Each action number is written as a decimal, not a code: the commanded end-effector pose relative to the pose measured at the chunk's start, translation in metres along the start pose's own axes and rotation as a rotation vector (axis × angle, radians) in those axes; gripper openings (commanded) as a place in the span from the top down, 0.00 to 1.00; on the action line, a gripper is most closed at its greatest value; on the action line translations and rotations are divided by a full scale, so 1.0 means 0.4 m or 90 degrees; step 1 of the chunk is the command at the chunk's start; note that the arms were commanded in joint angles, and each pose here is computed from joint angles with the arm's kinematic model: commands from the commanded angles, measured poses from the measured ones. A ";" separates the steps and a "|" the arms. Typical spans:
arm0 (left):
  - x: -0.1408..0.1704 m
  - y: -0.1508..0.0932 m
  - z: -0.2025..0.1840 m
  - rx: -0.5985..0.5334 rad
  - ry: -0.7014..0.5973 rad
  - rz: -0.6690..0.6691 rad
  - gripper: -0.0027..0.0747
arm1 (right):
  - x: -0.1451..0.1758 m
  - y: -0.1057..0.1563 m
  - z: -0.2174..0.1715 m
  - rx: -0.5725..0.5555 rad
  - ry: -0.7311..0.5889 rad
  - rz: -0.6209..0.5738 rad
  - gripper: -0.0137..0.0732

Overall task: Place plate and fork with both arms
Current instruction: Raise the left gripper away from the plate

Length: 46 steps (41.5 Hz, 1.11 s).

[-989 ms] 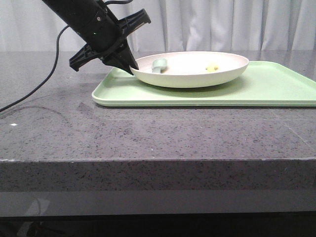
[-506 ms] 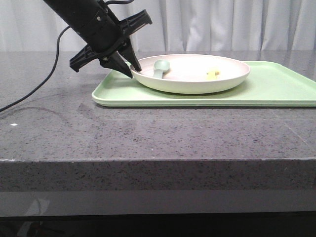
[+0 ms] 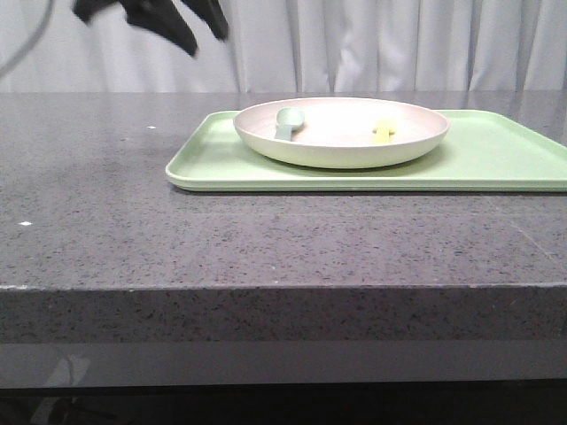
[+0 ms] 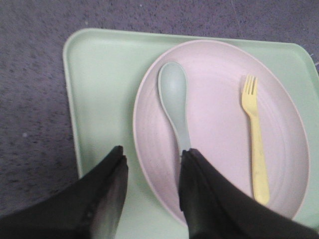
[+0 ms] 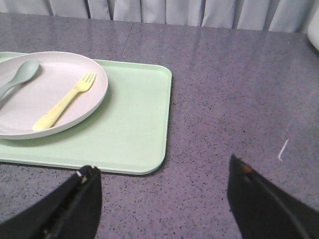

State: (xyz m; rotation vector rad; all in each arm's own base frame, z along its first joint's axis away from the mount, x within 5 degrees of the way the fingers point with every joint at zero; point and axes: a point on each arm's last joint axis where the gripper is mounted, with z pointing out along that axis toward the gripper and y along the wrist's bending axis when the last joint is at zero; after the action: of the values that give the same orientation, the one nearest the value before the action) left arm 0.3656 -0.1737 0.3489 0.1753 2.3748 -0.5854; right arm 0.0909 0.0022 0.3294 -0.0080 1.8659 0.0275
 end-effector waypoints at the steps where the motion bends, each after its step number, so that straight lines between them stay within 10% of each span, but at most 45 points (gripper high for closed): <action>1: -0.037 -0.040 -0.172 -0.013 -0.088 0.073 0.63 | -0.038 -0.001 -0.004 0.004 -0.053 -0.009 0.21; 18: 0.132 0.002 -0.411 0.001 -0.113 0.228 0.63 | -0.029 0.003 -0.003 -0.008 -0.027 0.013 0.21; 46: 0.417 0.110 -0.536 -0.104 -0.149 0.196 0.63 | -0.011 0.056 -0.012 -0.149 0.082 -0.039 0.21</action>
State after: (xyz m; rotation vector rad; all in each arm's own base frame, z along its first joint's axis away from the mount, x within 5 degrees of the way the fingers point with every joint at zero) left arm 0.1274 -0.0461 0.3578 0.4165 2.1593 -0.2770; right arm 0.0825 0.0204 0.3155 -0.2036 2.0538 0.1802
